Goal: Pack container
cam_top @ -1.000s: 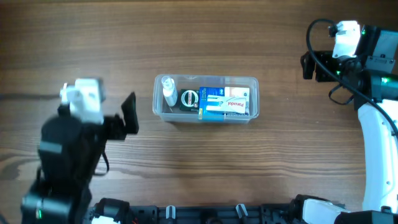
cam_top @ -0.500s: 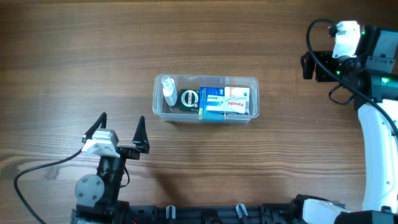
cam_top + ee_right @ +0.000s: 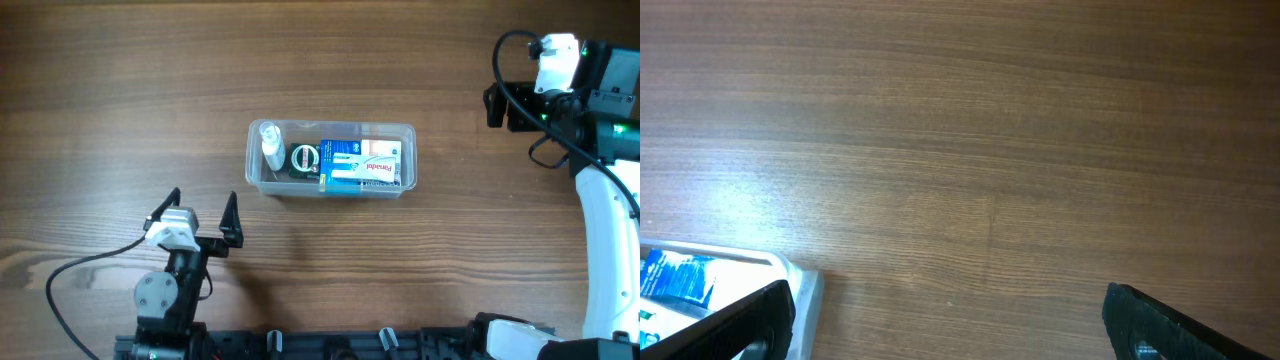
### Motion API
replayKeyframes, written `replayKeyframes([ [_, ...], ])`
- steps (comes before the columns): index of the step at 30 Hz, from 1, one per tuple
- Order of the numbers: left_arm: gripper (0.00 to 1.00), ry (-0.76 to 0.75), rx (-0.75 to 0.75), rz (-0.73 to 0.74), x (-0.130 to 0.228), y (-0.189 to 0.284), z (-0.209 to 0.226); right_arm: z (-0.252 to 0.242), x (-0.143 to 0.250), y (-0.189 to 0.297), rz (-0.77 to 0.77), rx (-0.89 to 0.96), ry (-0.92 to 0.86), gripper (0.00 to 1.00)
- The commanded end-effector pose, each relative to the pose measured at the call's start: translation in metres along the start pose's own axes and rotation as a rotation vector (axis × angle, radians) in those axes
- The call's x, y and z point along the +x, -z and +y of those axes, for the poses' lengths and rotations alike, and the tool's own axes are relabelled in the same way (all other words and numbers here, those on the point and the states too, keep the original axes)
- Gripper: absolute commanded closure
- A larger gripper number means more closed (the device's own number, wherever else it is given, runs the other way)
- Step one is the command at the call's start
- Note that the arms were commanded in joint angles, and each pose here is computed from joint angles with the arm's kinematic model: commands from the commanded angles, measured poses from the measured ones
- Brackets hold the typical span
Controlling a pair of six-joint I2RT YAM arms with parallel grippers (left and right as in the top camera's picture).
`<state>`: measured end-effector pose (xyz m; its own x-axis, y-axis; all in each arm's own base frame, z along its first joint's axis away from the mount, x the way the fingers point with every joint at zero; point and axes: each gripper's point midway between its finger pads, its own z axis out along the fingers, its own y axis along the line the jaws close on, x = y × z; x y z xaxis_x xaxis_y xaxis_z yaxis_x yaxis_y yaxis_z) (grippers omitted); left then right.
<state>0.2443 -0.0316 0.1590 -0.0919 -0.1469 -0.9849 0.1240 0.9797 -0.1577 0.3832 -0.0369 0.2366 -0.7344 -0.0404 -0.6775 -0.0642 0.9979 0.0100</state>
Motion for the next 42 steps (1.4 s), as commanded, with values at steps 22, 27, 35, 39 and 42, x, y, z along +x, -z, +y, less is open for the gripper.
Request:
replayKeyframes([
  [22,0.0,-0.031,-0.01,-0.001,0.0014,0.0002,0.0025,0.0022,-0.0005,-0.0017,-0.001,-0.016,0.009,0.0],
  [27,0.0,-0.031,-0.01,-0.001,0.0014,0.0002,0.0025,0.0022,-0.0005,-0.0017,-0.001,-0.016,0.009,0.0],
  [35,0.0,-0.031,-0.01,-0.001,0.0014,0.0002,0.0025,0.0022,-0.0005,-0.0017,-0.001,-0.016,0.009,0.0],
  [39,0.0,-0.031,-0.01,-0.001,0.0014,0.0002,0.0025,0.0022,-0.0005,-0.0017,-0.001,-0.016,0.01,0.0],
  [42,0.0,-0.031,-0.01,-0.001,0.0014,0.0002,0.0025,0.0022,-0.0005,-0.0017,-0.001,-0.016,0.009,0.0],
])
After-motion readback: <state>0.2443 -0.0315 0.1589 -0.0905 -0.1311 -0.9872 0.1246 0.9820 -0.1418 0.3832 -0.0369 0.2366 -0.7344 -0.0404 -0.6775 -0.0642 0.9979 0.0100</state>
